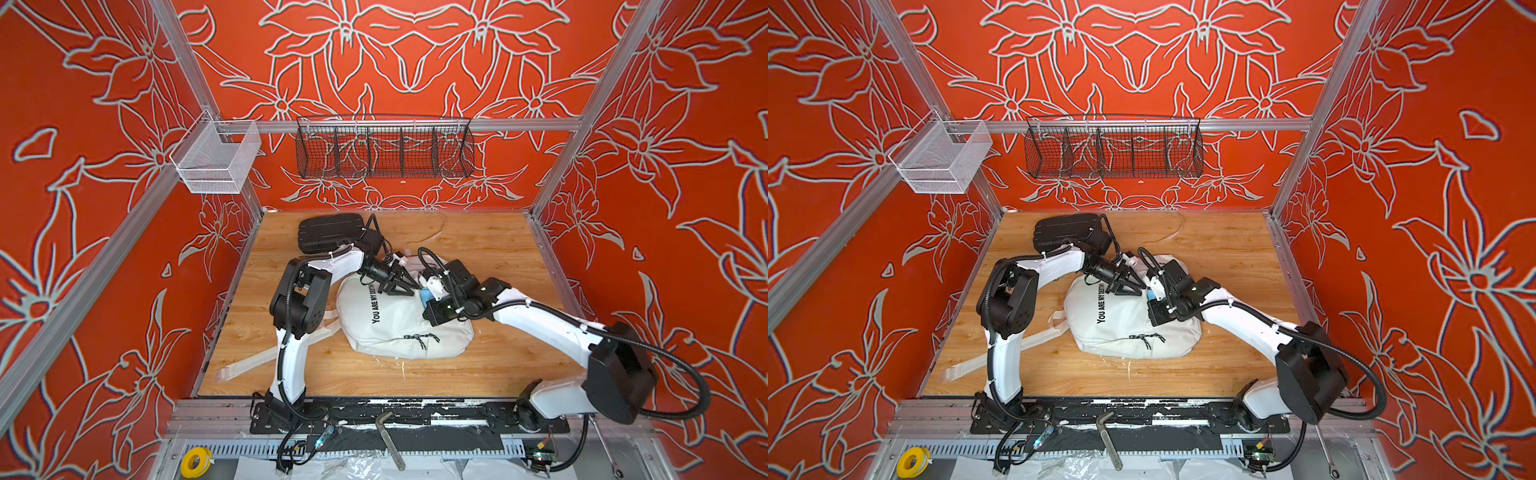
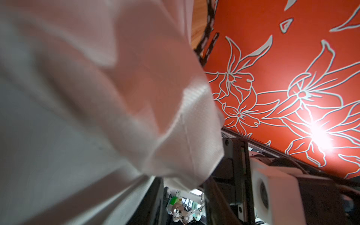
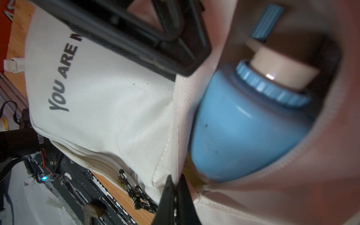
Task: Pack books, pencil case, and school supplies into a backpack
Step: Place the pencil sharpener in the student bag.
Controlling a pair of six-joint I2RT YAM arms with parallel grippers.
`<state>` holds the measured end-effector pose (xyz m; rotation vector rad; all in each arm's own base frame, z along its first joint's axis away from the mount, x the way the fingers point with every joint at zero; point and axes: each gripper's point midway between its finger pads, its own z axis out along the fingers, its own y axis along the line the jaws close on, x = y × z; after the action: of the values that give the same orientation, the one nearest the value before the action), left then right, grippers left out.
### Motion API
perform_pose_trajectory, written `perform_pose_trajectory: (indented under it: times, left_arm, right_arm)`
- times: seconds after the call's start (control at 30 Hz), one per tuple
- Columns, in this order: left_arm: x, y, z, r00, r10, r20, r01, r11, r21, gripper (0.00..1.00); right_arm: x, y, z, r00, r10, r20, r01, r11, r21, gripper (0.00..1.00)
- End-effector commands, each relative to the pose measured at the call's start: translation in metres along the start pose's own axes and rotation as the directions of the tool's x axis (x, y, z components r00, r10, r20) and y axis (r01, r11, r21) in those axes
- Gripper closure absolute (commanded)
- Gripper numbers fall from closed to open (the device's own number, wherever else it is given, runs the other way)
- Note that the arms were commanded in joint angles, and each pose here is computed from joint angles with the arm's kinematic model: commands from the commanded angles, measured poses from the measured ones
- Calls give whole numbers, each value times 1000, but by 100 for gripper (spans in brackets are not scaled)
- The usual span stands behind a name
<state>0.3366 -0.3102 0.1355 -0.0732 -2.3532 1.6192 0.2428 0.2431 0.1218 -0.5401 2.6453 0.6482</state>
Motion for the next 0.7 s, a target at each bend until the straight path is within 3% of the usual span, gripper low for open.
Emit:
perform_pose_trajectory:
  times: [0.0,0.1,0.3,0.33,0.47,0.6,0.67]
  left_arm:
    - [3,-22,-11,998,60,25,-60,998,-5,51]
    - [-3,-30,-23,990,111,88,-104,991,-82,37]
    - [-21,-24,-45,963,174,205,-103,943,-316,30]
    - [-25,-17,-47,963,169,211,-86,931,-355,30]
    - [-38,-7,-41,962,186,198,-85,898,-433,30]
    - [-49,-20,-31,947,289,141,-167,816,-553,30]
    - [-58,-27,-25,940,313,133,-191,809,-557,30]
  right_arm:
    - [-22,-5,-23,985,-10,170,1,999,52,100]
    - [-17,-19,-36,970,19,243,-46,993,105,100]
    - [4,-46,-43,947,20,321,-87,977,195,100]
    - [6,-44,-43,948,10,320,-72,981,183,96]
    - [-2,-37,-57,930,-6,367,-56,986,159,50]
    - [-31,-38,-92,872,5,489,-109,977,184,23]
    - [-43,-49,-101,869,72,490,-188,963,192,20]
